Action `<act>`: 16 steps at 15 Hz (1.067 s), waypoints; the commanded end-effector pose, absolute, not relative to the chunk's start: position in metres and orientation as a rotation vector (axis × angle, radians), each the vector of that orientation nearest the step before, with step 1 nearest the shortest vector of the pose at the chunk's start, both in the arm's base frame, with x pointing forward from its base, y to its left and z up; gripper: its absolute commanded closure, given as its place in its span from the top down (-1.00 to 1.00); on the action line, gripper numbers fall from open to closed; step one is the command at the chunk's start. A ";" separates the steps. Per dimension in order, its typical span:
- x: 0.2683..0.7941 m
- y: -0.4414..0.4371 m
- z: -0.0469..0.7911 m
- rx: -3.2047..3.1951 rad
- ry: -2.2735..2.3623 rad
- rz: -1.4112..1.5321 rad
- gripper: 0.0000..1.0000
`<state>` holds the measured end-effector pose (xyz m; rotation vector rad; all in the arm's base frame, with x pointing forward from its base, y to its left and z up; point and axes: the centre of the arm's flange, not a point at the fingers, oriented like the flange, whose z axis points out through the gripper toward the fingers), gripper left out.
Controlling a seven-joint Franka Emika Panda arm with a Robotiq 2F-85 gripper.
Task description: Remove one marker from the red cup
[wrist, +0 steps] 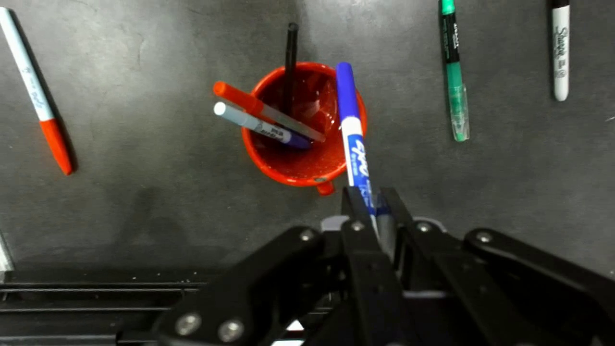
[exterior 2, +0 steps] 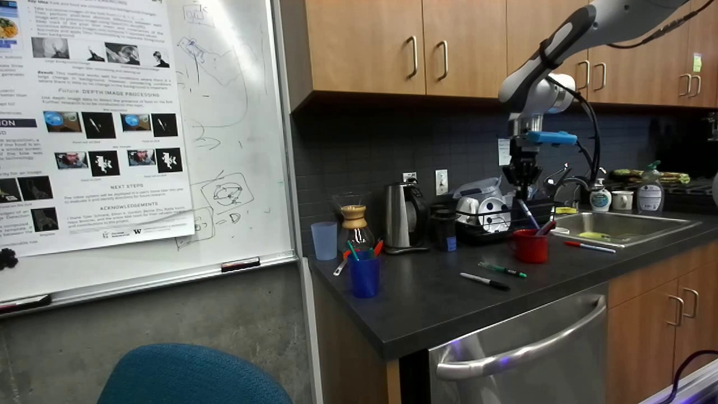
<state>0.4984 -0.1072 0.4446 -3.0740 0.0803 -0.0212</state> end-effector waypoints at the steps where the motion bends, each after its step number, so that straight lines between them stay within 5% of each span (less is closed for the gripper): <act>1: 0.487 -0.084 0.473 -3.047 -0.036 0.005 -0.94; 16: 0.468 0.005 0.464 -2.908 -0.321 0.159 -0.94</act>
